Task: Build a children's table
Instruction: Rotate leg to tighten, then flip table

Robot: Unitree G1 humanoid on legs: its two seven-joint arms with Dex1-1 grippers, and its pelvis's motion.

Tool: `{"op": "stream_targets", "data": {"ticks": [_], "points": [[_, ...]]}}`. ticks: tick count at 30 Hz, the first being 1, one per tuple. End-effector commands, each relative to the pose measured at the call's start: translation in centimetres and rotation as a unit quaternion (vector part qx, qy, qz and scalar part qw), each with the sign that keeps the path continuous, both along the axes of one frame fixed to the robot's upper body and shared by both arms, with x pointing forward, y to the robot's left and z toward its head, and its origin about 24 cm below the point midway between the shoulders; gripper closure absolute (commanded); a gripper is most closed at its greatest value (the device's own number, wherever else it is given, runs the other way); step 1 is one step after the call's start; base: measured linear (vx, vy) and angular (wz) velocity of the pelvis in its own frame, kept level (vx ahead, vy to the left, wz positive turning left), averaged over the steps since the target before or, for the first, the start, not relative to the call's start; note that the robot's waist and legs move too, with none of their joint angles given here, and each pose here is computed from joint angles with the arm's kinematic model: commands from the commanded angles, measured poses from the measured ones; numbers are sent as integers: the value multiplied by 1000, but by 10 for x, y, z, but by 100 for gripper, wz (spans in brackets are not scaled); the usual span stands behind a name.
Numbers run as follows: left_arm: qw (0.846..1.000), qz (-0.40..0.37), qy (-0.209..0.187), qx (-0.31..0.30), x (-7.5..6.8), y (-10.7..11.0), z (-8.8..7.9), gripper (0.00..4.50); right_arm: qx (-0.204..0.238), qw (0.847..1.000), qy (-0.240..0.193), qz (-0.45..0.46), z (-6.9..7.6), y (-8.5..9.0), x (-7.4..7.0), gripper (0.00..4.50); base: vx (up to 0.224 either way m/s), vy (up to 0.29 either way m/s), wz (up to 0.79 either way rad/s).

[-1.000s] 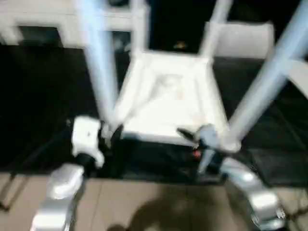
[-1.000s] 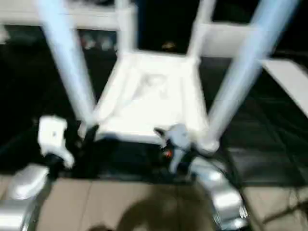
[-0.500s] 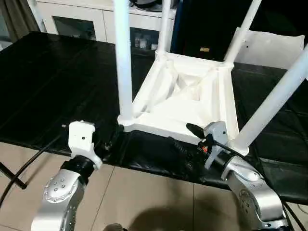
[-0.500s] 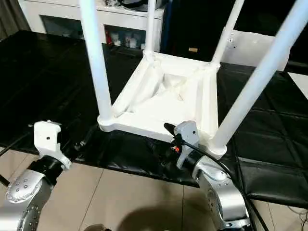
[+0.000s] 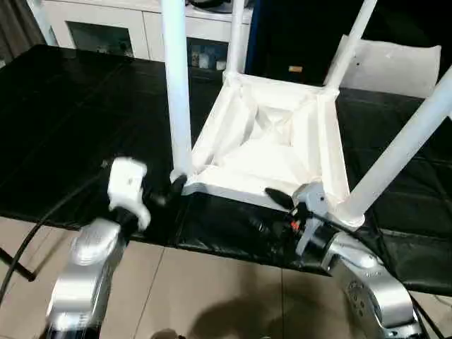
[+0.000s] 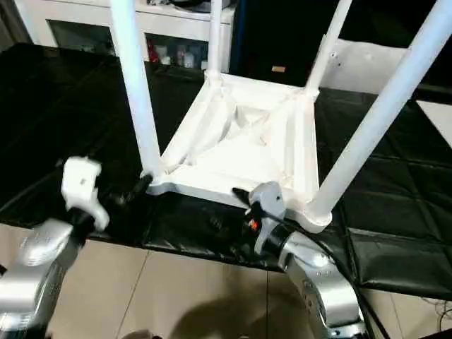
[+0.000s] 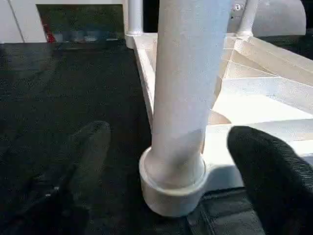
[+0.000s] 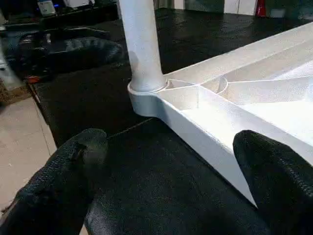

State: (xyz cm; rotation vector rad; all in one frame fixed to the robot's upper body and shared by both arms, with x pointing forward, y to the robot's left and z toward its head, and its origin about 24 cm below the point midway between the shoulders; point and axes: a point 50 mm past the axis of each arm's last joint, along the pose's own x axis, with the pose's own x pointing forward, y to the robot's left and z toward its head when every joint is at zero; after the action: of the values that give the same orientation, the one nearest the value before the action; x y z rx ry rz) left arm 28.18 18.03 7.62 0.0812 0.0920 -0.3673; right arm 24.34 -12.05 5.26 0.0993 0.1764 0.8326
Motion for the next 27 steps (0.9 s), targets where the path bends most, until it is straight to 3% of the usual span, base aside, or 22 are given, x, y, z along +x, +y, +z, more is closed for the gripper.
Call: {"op": "stream_targets", "data": {"ticks": [1, 5, 14, 27], "points": [[1000, -11, 2, 2, 6, -2, -2, 3, 1, 1000, -10, 5, 6, 0, 0, 0, 0, 0, 0], [999, -43, 9, -16, 21, -12, -4, 3, -2, 1000, -5, 3, 7, -1, 2, 0, 0, 0, 0], [999, -47, 5, -8, 38, -17, -6, 19, -7, 1000, -7, 14, 8, 6, 1, 0, 0, 0, 0], [999, -32, 16, 10, 45, -16, -13, 19, 6, 999, -2, 41, 10, 15, 4, 0, 0, 0, 0]]}}
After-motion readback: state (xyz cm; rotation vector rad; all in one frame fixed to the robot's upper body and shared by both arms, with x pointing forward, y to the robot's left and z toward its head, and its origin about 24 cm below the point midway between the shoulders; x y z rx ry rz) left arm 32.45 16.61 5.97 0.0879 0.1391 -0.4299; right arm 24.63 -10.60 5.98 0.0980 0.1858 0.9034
